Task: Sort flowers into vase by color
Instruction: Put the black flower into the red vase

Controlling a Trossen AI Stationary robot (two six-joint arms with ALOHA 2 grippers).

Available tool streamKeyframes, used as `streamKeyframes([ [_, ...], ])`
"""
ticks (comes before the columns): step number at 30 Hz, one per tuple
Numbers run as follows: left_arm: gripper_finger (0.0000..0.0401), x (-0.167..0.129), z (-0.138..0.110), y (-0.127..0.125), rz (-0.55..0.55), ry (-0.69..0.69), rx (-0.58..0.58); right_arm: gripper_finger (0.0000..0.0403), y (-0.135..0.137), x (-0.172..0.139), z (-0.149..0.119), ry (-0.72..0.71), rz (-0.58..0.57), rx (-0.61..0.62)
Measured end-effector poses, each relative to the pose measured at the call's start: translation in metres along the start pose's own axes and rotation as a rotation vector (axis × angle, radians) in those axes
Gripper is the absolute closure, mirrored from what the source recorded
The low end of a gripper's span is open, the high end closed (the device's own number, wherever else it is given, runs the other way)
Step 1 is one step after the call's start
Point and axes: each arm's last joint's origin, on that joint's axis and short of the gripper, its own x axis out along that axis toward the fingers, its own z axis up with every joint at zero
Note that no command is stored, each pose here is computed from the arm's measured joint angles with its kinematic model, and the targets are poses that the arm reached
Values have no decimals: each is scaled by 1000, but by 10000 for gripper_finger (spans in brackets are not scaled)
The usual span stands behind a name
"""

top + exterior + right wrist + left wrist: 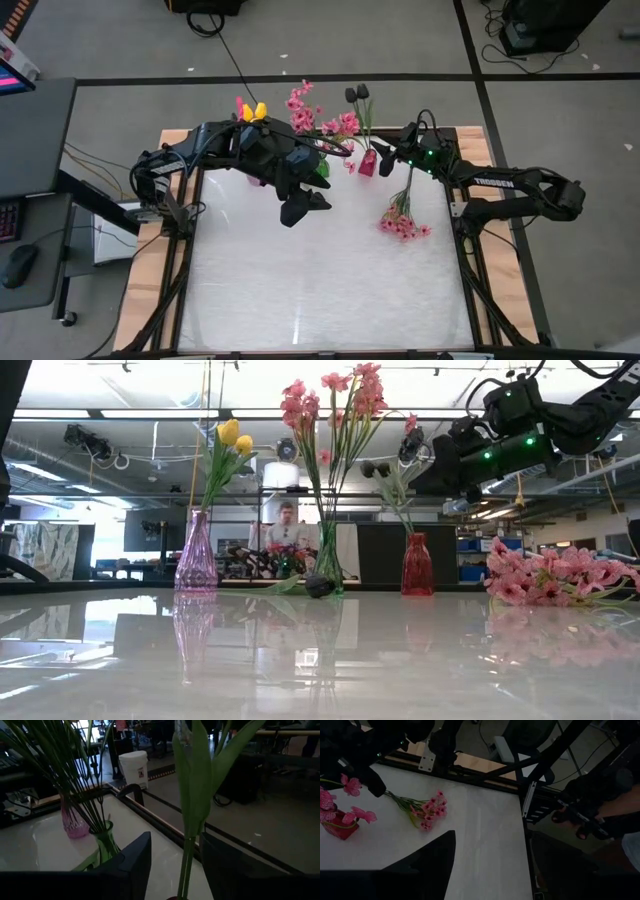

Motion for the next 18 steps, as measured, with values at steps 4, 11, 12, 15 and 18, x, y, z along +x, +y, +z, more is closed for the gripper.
streamKeyframes([
  [4, 133, 0, 0, 0, 0, 0, 0, 229, 0, 0, 0, 0, 1, 23],
  [11, 133, 0, 0, 0, 0, 0, 0, 229, 4, 0, 0, 1, 18, 23],
  [12, 133, 0, 0, 0, 0, 0, 0, 229, 5, 0, 0, 2, 22, 22],
  [15, 133, 0, 0, 0, 0, 0, 0, 228, 8, 0, -1, 3, 35, 20],
  [18, 133, 0, 0, 0, 0, 0, 0, 229, 11, 0, -1, 4, 48, 18],
])
